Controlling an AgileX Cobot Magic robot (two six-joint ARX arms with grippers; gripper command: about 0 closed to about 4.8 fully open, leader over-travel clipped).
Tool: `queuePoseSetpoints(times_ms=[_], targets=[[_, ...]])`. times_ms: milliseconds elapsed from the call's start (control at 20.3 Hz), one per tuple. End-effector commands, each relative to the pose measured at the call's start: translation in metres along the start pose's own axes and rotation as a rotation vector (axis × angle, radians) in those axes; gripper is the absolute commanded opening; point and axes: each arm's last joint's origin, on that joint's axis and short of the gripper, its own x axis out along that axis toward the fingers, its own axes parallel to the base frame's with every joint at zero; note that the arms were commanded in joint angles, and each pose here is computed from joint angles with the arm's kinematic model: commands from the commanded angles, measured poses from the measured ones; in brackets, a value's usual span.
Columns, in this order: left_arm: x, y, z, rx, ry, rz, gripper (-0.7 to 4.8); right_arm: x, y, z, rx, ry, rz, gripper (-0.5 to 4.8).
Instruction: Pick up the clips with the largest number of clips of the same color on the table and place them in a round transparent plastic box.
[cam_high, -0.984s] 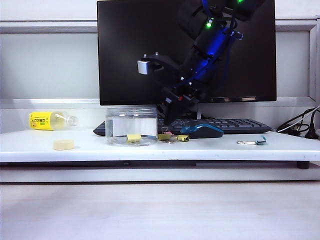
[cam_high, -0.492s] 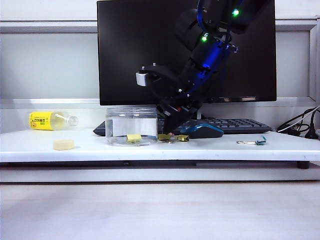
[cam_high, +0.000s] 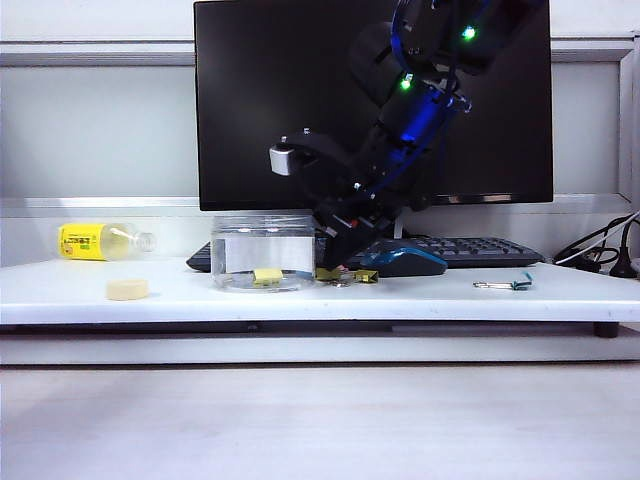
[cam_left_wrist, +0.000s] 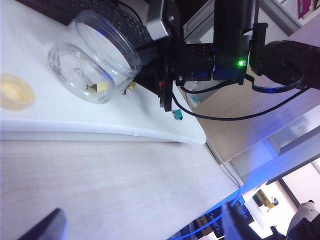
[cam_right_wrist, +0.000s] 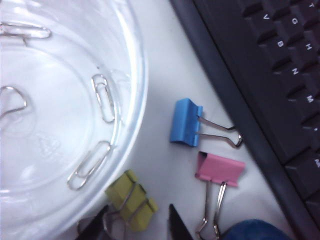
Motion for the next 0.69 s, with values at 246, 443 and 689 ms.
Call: queuePoseSetpoints(times_ms=[246, 443, 689], targets=[[-0.0001, -0.0015, 0.0013, 0.018, -0.005, -0.01, 4.12, 0.0021, -0.0007, 0.0041, -0.008, -0.044, 0.003, -0.01], [-0.0001, -0.0014, 0.0012, 0.031, -0.005, -0.009, 4.12, 0.0021, -0.0007, 0.0041, -0.003, -0.044, 0.003, -0.01], [-0.0001, -0.0014, 0.0012, 0.031, -0.005, -0.009, 4.12, 0.0006, -0.002, 0.0044, 0.022, -0.028, -0.027, -0.01]])
